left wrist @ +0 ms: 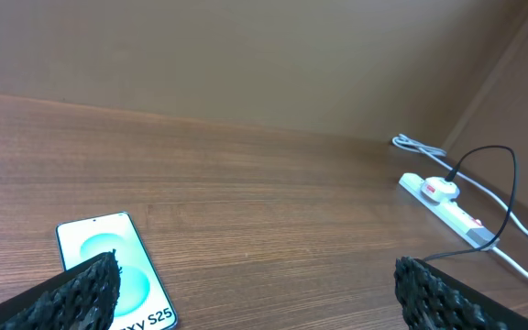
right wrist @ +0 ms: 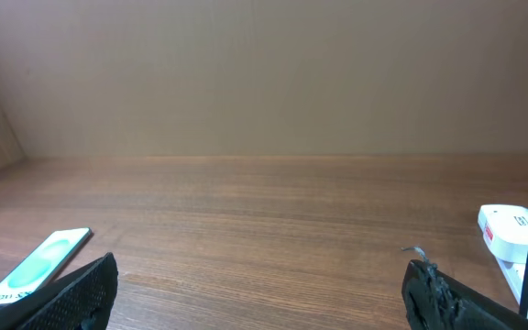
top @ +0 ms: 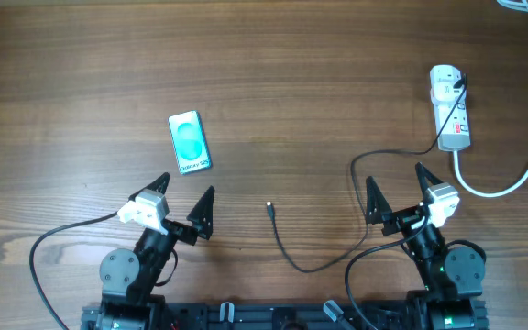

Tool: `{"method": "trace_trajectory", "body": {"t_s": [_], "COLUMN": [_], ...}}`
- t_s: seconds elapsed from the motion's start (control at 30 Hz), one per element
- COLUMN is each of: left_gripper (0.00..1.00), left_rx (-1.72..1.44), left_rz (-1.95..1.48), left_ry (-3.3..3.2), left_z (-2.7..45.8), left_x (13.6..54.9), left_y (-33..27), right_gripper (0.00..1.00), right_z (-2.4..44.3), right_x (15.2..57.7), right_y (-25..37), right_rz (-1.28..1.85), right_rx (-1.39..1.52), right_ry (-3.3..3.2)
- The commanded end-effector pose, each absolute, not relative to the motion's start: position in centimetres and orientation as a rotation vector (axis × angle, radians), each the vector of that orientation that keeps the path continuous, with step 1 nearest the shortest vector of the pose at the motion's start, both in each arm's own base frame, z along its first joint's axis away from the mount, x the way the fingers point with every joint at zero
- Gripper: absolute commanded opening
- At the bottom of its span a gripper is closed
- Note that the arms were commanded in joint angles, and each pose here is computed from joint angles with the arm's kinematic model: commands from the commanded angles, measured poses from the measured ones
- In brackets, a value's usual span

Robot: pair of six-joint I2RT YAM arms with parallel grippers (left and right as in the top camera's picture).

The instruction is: Plug charger to phone and switch on socket

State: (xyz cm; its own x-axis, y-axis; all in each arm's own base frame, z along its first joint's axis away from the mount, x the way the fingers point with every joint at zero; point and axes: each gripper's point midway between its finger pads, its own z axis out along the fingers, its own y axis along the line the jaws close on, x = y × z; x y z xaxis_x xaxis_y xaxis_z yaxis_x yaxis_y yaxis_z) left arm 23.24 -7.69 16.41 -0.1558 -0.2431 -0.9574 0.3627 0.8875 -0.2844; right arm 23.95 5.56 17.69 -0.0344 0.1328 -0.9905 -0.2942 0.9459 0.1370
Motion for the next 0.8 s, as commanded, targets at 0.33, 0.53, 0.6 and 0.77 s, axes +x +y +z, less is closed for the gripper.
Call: {"method": "trace_trajectory", "body": {"t_s": [0.33,0.53,0.6,0.77], "left_gripper": [1.0,1.0,1.0,1.0], "left_rx": [0.071,-0.099,-0.109,0.014], "left_rz": [-0.535,-0.616,-0.62,-0.553], "left_ry": [1.625,1.718,1.8,2.07], "left_z": [17.9,27.2,31.1,41.7], "left_x": [23.1,21.6,21.4,21.3], "left_y": [-7.4,-6.6,-6.8,-7.6], "right_gripper": [1.0,1.0,1.0,1.0], "right_z": [17.9,17.9,17.9,17.9], "right_x": [23.9,23.9,23.9,23.9], "right_y": [5.4,5.4,5.4,5.4], "right_rz": [0.352,0.352,0.352,0.351], "right_rx": [-0.107,-0.107,-0.106,-0.107], "right_ry": [1.561,1.561,1.561,1.561]}}
